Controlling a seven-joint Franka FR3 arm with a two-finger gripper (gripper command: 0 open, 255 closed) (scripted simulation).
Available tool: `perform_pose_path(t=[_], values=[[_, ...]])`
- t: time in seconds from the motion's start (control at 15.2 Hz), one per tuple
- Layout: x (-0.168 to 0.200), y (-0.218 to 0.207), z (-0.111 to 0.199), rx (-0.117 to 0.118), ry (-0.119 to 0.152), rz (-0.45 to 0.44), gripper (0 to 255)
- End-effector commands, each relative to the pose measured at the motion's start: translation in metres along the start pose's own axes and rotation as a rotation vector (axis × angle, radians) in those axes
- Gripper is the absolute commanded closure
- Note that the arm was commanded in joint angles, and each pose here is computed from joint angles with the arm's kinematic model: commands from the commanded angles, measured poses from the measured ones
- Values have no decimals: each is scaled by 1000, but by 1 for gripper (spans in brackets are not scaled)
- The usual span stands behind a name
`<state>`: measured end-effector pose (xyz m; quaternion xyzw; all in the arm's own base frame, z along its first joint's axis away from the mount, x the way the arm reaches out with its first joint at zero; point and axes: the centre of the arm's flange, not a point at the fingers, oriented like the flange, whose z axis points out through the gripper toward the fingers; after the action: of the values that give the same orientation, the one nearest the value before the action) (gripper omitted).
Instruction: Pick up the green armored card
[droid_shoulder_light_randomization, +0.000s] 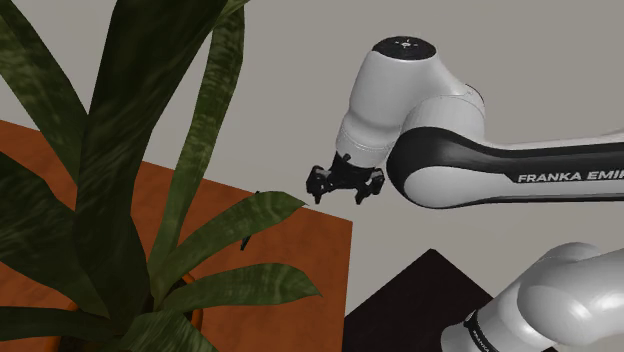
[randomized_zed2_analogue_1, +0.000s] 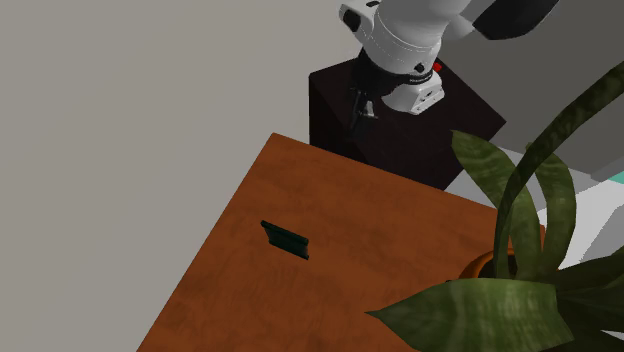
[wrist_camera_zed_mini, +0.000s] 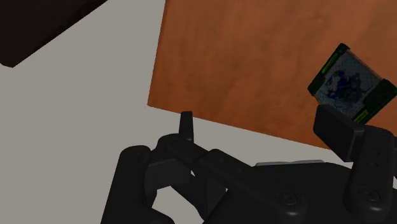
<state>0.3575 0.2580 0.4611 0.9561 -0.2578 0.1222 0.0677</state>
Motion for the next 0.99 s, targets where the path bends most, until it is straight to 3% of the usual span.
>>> perform_pose_path(t=[0.0,0.92], values=[[-4,-26,10,-1,23,42,0],[4,-205,74,-34,186,298,0]])
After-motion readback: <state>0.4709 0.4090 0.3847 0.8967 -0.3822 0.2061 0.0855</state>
